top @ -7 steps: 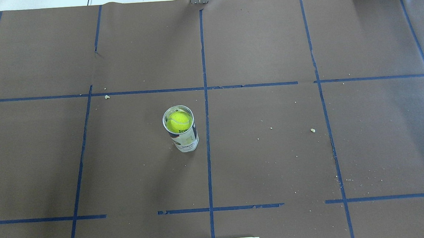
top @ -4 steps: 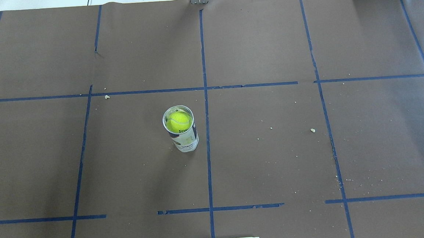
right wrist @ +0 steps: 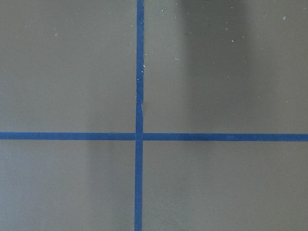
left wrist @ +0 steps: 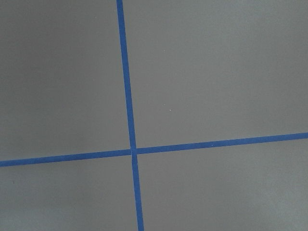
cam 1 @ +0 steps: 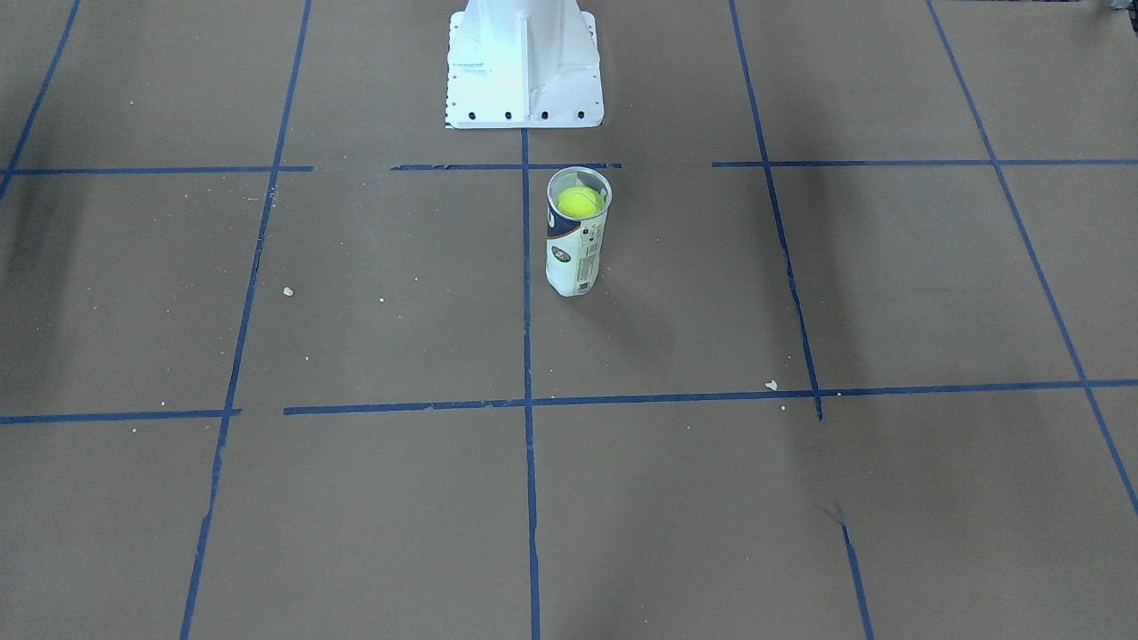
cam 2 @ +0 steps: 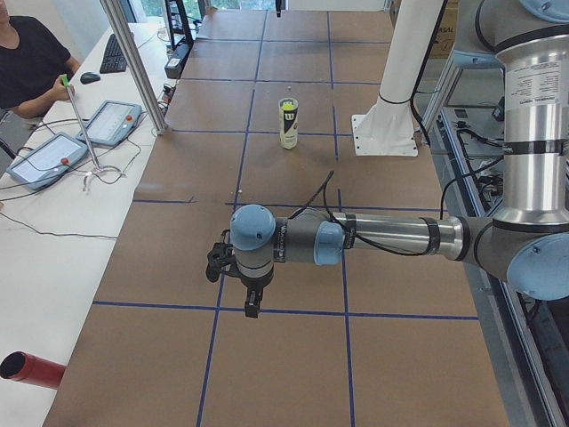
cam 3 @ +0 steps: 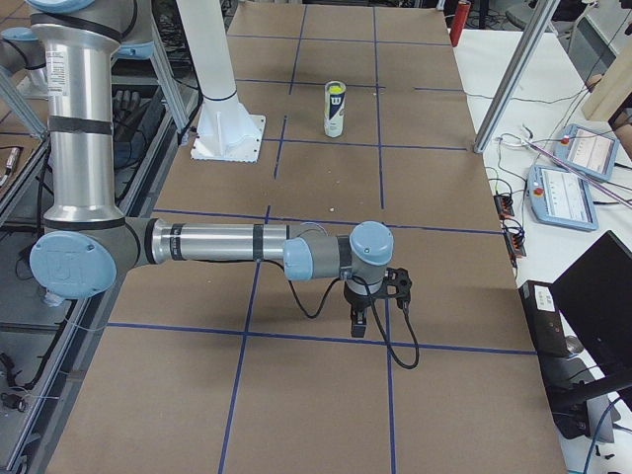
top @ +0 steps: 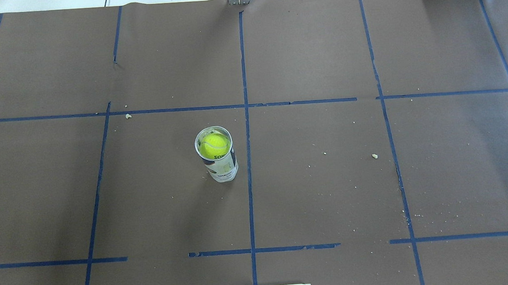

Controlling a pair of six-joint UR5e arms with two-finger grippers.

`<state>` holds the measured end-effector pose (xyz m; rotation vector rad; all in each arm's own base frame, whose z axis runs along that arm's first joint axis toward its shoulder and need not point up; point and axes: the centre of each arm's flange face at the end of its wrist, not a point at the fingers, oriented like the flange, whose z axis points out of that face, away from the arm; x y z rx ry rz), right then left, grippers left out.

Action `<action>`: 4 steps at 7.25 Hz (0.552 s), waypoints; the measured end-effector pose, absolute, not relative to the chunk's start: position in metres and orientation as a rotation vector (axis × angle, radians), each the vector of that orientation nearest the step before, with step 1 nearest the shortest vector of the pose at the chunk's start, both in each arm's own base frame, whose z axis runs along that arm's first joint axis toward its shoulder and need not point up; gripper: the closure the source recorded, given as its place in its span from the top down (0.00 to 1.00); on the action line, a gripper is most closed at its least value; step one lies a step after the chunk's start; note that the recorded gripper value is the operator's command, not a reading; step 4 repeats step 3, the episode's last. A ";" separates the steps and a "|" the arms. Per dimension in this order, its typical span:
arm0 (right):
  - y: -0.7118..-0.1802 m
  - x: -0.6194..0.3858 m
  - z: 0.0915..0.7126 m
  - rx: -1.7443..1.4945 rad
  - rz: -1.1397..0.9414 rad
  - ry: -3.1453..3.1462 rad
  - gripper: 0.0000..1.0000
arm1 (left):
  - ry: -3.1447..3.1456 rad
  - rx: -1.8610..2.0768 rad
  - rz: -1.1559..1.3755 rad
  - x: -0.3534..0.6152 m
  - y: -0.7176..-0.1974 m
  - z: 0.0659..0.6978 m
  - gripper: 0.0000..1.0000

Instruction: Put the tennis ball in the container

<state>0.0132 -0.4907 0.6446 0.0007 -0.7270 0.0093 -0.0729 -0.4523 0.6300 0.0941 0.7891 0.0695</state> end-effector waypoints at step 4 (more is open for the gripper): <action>-0.491 0.013 0.645 0.001 0.009 -0.727 1.00 | 0.789 0.100 0.074 -0.074 -0.453 0.628 1.00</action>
